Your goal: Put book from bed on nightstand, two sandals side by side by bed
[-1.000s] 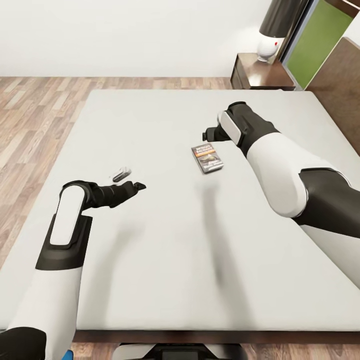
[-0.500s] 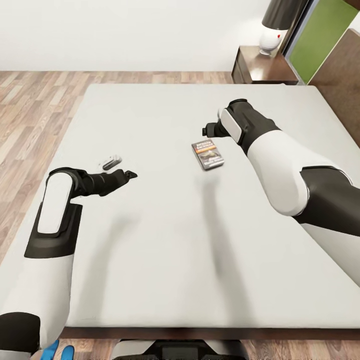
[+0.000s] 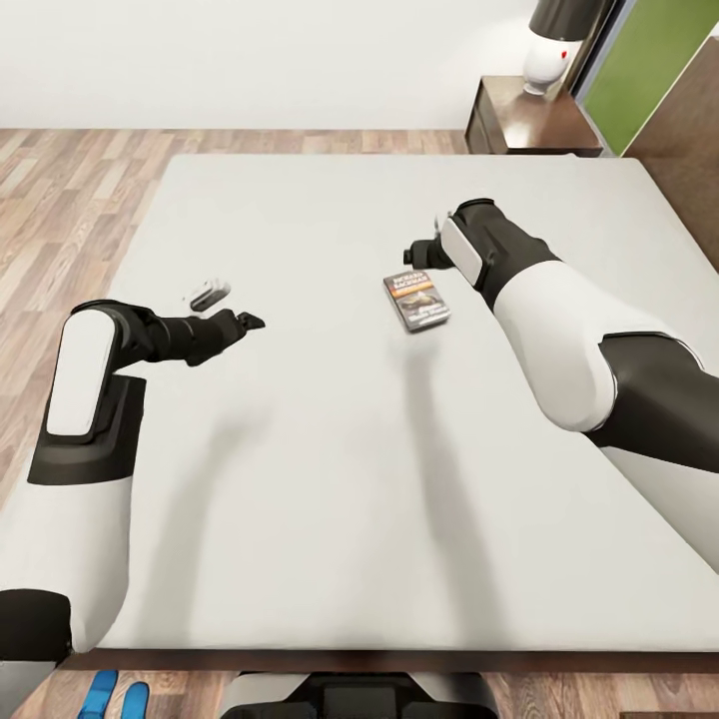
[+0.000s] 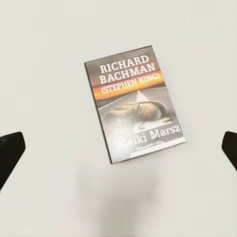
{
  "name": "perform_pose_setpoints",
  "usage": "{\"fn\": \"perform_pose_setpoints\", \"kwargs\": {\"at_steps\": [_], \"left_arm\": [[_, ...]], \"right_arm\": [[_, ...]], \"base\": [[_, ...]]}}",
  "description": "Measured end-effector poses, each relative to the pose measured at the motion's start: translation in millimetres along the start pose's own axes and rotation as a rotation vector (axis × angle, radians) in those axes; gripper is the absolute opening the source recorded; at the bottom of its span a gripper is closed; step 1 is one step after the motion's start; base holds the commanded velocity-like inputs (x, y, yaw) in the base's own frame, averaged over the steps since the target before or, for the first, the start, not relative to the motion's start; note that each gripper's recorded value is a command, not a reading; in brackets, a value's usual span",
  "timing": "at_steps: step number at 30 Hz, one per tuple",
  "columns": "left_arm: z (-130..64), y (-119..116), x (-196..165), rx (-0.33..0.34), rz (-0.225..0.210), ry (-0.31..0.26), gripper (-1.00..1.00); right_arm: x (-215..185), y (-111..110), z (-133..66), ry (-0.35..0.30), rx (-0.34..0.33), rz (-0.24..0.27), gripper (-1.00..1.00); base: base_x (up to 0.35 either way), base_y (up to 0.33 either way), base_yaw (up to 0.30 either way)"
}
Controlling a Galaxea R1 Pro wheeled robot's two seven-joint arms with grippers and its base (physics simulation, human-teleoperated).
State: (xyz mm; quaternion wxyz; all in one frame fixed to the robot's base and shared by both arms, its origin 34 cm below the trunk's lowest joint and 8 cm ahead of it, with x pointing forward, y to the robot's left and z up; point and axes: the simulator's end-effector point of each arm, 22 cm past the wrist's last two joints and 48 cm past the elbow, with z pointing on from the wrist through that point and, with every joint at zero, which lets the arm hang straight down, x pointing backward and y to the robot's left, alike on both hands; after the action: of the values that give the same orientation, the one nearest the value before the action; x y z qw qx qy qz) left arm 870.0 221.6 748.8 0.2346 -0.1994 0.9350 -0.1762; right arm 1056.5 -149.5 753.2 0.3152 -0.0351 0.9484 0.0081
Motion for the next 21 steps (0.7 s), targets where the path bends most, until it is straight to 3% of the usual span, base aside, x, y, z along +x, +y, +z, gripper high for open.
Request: {"fn": "perform_pose_setpoints", "kwargs": {"at_steps": [6, 15, 21], "left_arm": [[12.1, -16, 4, 0.038, -0.014, 0.057, 1.00], [37.7, -12, 6, 0.037, -0.037, 0.114, 1.00], [50.3, -9, 3, 0.038, -0.041, 0.120, 1.00]], "right_arm": [[9, 1, 14.4, -0.008, -0.003, 0.004, 1.00], [23, 5, 33.8, 0.001, -0.023, 0.007, 1.00], [13, 5, 38.6, -0.020, -0.027, 0.006, 1.00]], "base": [[0.000, 0.000, 0.000], [0.000, 0.000, 0.000], [0.000, 0.000, 0.000]]}}
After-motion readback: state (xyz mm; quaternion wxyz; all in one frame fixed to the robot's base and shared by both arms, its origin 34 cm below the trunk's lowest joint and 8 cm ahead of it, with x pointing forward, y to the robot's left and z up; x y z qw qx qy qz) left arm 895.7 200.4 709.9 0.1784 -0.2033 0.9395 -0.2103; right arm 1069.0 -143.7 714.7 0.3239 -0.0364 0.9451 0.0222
